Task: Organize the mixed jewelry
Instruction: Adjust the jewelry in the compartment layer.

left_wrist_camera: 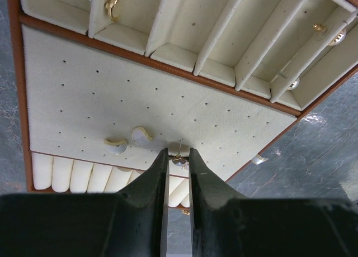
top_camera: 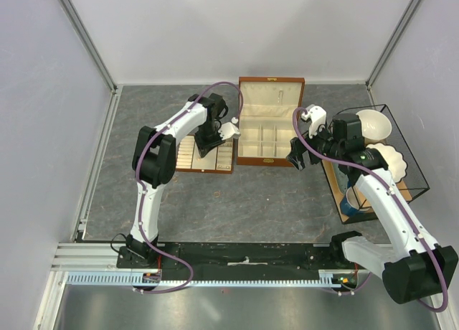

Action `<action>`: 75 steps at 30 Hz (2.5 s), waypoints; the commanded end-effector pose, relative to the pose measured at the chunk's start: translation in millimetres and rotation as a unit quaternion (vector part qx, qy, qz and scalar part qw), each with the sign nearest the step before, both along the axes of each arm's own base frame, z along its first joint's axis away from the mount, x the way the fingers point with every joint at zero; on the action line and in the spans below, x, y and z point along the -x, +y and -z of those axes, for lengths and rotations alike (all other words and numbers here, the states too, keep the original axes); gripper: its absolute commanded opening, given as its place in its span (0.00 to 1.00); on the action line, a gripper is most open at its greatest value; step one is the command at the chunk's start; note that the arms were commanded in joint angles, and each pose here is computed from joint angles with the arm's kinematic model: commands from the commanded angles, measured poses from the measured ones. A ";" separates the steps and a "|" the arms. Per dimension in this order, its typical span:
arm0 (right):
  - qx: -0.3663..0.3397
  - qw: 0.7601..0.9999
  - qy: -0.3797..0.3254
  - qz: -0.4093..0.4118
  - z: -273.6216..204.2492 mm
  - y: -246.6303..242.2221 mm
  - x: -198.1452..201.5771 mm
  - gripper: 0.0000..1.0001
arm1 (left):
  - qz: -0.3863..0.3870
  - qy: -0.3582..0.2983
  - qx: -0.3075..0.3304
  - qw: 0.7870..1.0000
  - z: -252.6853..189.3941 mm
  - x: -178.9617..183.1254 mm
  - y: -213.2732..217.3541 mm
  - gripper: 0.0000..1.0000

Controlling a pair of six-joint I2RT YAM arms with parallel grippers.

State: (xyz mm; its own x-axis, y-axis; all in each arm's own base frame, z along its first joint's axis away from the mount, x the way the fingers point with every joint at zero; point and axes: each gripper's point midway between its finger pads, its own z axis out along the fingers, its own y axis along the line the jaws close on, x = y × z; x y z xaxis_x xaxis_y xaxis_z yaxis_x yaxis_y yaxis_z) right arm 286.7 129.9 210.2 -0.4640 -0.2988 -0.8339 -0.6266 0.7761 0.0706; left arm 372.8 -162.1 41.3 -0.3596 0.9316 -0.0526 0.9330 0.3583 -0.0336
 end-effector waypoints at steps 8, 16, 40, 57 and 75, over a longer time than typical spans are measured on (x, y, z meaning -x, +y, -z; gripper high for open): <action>-0.006 1.000 -0.025 -0.003 -12.7 0.5 -2.2 0.98 | 0.014 -0.015 0.001 1.000 -2.5 -12.2 -0.9 0.09; -0.006 1.000 -0.026 -0.004 -13.5 1.0 -2.6 0.98 | 0.017 -0.011 -0.008 1.000 1.4 -10.1 2.0 0.09; -0.006 1.000 -0.024 -0.004 -13.1 1.3 -2.7 0.98 | 0.019 -0.005 -0.002 1.000 0.3 -4.1 2.0 0.08; -0.006 1.000 -0.023 -0.005 -11.8 1.2 -2.3 0.98 | 0.018 -0.020 0.032 0.999 -19.8 -3.7 -10.3 0.06; -0.005 1.000 -0.027 -0.004 -13.1 0.4 -1.2 0.98 | 0.023 -0.020 0.012 0.999 -13.0 -8.7 -5.5 0.06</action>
State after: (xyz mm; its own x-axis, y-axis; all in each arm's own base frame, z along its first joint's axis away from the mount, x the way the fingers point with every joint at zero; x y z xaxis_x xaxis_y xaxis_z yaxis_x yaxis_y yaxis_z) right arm 285.7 129.6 213.1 -0.4560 -0.2970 -0.8390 -0.6273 0.7760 0.0662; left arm 372.0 -162.1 40.6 -0.3587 0.9320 -0.0523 0.9333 0.3572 -0.0364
